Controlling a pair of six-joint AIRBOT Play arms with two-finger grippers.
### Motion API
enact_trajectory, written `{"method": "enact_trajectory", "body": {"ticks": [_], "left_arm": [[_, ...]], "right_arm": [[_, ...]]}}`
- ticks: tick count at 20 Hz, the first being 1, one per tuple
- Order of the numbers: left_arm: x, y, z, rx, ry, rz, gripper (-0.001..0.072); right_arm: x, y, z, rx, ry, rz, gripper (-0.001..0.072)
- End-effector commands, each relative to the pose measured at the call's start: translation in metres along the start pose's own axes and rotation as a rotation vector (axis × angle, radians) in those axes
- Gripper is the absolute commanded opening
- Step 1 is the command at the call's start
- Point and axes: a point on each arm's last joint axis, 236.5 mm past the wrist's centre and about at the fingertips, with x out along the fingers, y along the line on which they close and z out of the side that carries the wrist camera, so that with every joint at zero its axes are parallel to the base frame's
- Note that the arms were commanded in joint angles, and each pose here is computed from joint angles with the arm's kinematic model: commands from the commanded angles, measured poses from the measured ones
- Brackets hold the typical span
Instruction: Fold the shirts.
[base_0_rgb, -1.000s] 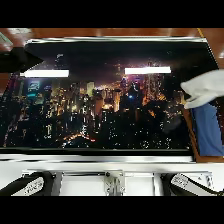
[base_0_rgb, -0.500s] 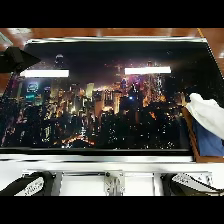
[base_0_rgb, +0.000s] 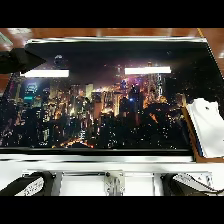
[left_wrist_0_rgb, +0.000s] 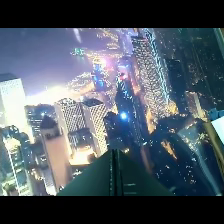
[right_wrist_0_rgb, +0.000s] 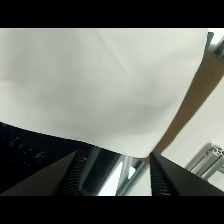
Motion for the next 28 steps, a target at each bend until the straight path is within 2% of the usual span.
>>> {"method": "enact_trajectory", "body": {"ticks": [1, 4, 5, 7, 8, 9, 10, 12, 15, 19, 28], "left_arm": [[0.013, -0.001, -0.008, 0.015, 0.036, -0.001, 0.0043], [0.052, 0.016, -0.042, 0.132, 0.182, 0.11, 0.0042], [0.069, 0.026, -0.062, 0.198, 0.263, 0.175, 0.0042], [0.094, 0.045, -0.101, 0.199, 0.413, 0.319, 0.0044], [0.103, 0.05, -0.12, 0.178, 0.478, 0.366, 0.016], [0.11, 0.051, -0.137, 0.157, 0.54, 0.378, 0.0545], [0.113, 0.053, -0.154, 0.147, 0.61, 0.385, 0.0713], [0.111, 0.063, -0.176, 0.153, 0.725, 0.397, 0.0712], [0.11, 0.068, -0.181, 0.155, 0.751, 0.402, 0.0712], [0.111, 0.067, -0.181, 0.156, 0.75, 0.399, 0.0712], [0.111, 0.067, -0.181, 0.178, 0.755, 0.391, 0.0712]], "right_arm": [[-0.062, 0.053, 0.049, -0.077, -0.303, 0.147, 0.0492], [-0.146, 0.17, 0.059, -0.359, -0.646, 0.36, 0.0492], [-0.157, 0.211, 0.038, -0.498, -0.688, 0.402, 0.0492], [-0.14, 0.268, -0.019, -0.757, -0.621, 0.394, 0.0492], [-0.116, 0.28, -0.047, -0.857, -0.535, 0.341, 0.0516], [-0.088, 0.284, -0.074, -0.925, -0.42, 0.267, 0.0636], [-0.062, 0.279, -0.092, -0.963, -0.319, 0.182, 0.0674], [-0.022, 0.268, -0.123, -1.021, -0.127, 0.061, 0.0674], [0.008, 0.263, -0.157, -1.088, 0.046, 0.001, 0.0673], [0.016, 0.271, -0.176, -1.145, 0.077, -0.001, 0.0673], [0.016, 0.273, -0.179, -1.144, 0.084, 0.013, 0.0673]]}}
